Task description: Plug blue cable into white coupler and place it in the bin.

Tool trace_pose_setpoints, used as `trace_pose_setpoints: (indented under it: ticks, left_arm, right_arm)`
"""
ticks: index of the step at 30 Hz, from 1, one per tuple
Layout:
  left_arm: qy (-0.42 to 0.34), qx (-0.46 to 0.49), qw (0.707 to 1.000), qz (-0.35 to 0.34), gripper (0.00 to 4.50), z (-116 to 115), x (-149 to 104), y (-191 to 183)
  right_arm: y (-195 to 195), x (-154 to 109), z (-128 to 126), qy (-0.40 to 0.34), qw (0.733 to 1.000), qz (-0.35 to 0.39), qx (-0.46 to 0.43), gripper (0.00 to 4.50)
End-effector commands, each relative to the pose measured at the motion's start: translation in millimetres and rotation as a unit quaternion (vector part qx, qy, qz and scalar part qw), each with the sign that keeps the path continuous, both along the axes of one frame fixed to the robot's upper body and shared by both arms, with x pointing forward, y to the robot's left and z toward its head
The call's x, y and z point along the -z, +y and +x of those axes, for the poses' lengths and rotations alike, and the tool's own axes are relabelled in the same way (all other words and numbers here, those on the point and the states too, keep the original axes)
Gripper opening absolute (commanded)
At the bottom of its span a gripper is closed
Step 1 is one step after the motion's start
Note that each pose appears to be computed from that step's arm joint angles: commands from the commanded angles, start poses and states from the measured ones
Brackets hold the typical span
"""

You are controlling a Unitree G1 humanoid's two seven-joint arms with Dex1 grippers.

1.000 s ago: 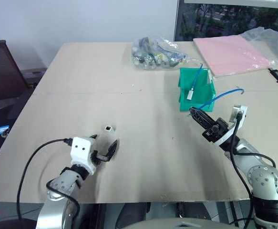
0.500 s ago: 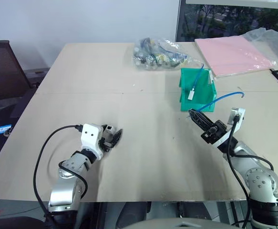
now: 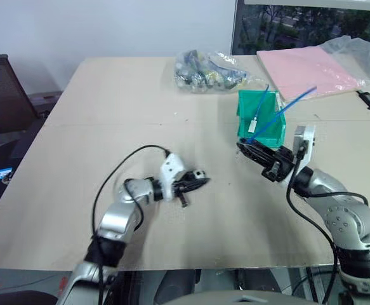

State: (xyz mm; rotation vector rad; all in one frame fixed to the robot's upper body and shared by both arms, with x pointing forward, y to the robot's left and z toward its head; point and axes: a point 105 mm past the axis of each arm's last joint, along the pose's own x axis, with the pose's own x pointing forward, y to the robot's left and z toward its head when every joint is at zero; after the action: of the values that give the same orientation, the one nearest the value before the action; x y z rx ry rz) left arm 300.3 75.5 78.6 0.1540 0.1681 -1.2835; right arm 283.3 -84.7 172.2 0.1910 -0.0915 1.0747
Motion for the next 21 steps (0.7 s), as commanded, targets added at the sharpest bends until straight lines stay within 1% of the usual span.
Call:
trace_pose_setpoints:
  ticks: [1, 3, 6, 11, 17, 21]
  left_arm:
    - [0.004, 0.113, 0.993, 0.017, 0.59, 1, 4, -22]
    - [0.004, 0.149, 0.988, 0.044, 0.59, 8, 11, -28]
    - [-0.014, 0.173, 0.982, 0.079, 0.59, 19, 17, -31]
    - [-0.023, 0.208, 0.972, 0.104, 0.59, 24, 21, -33]
    - [-0.031, 0.214, 0.971, 0.101, 0.59, 28, 20, -40]
    - [-0.034, 0.218, 0.971, 0.096, 0.59, 28, 19, -42]
  right_arm:
    - [12, 15, -1, -0.044, 0.995, -0.07, -0.053, 0.0]
    - [14, 20, 3, -0.055, 0.993, -0.082, -0.06, 0.0]
    - [13, 26, 8, -0.066, 0.991, -0.097, -0.06, 0.0]
    - [12, 41, 4, -0.075, 0.986, -0.129, -0.079, 0.0]
    - [22, 42, 5, -0.073, 0.986, -0.123, -0.091, 0.0]
    - [19, 51, 9, -0.066, 0.984, -0.14, -0.087, 0.0]
